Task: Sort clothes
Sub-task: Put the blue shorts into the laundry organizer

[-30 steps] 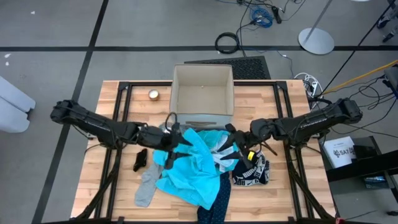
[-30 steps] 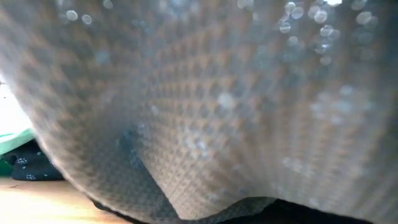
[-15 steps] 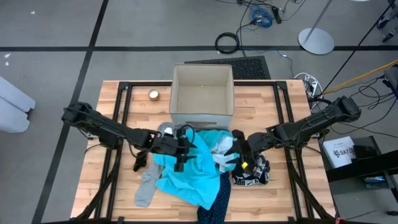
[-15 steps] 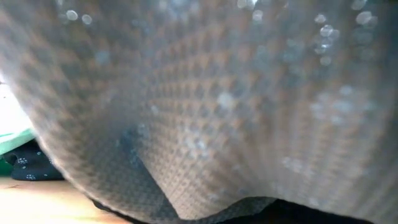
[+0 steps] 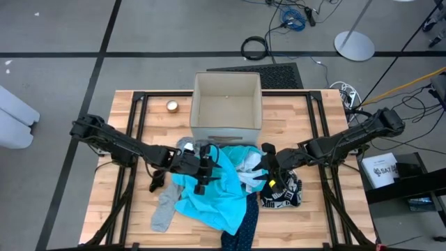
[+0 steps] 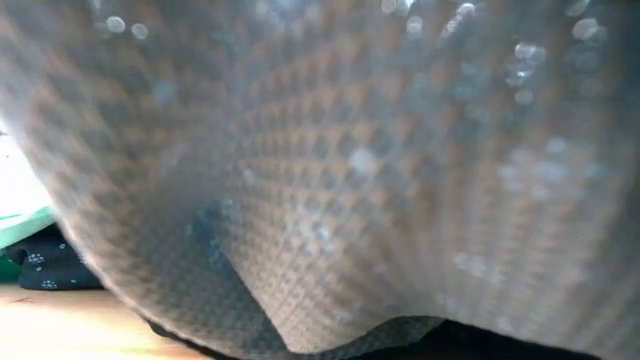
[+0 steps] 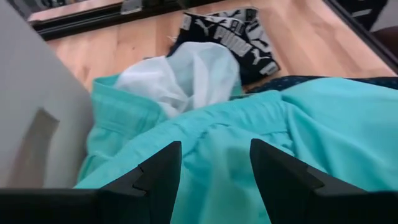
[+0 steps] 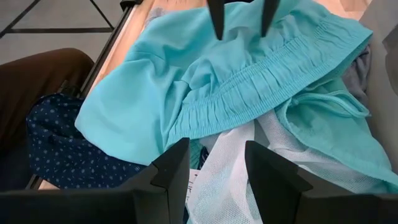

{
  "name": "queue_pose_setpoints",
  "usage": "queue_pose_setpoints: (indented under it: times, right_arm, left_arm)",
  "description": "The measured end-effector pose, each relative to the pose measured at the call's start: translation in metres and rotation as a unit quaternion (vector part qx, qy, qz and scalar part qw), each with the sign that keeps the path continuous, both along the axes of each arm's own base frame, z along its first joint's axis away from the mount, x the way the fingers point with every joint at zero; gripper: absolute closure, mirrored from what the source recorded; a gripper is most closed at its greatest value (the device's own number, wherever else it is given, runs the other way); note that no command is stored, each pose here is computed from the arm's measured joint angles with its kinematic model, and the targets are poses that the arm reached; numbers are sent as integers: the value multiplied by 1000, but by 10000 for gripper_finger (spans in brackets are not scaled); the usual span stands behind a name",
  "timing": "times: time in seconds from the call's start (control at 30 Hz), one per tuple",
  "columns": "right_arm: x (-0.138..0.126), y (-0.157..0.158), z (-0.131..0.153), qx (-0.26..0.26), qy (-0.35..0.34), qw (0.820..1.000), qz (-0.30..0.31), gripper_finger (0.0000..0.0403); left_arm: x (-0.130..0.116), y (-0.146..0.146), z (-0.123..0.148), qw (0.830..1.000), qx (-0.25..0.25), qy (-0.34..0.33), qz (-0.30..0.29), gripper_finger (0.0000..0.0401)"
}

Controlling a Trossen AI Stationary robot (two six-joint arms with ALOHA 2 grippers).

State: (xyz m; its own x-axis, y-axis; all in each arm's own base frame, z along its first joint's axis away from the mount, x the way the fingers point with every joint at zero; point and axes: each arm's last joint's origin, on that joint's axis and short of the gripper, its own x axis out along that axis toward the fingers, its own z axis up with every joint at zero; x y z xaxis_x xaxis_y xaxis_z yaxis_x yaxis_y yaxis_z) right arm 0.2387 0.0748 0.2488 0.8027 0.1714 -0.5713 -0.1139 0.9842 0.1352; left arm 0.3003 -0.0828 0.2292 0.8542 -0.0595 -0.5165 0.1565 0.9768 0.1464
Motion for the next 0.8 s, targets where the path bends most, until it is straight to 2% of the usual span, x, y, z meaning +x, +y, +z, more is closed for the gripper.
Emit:
queue_pose_setpoints:
  times: [0.17, 0.3, 0.43, 0.63, 0.8]
  right_arm:
    - [2, -1, -6, -12, 16, 999, -28, 259]
    - [-1, -6, -28, -63, 106, 990, -65, 259]
    - [-2, -14, -41, -54, 162, 978, -115, 259]
    - [8, -9, -48, -15, 161, 983, -85, 259]
    - [22, -6, -65, -35, 164, 983, -77, 260]
  left_arm:
    - [0, -6, 3, 1000, -5, -15, -10, 201]
    - [2, -8, 8, 999, -14, -47, -12, 201]
    - [3, -8, 11, 998, -17, -57, -12, 201]
    - [2, -8, 10, 998, -16, -54, -11, 201]
    - [2, -8, 10, 998, -16, -54, -11, 201]
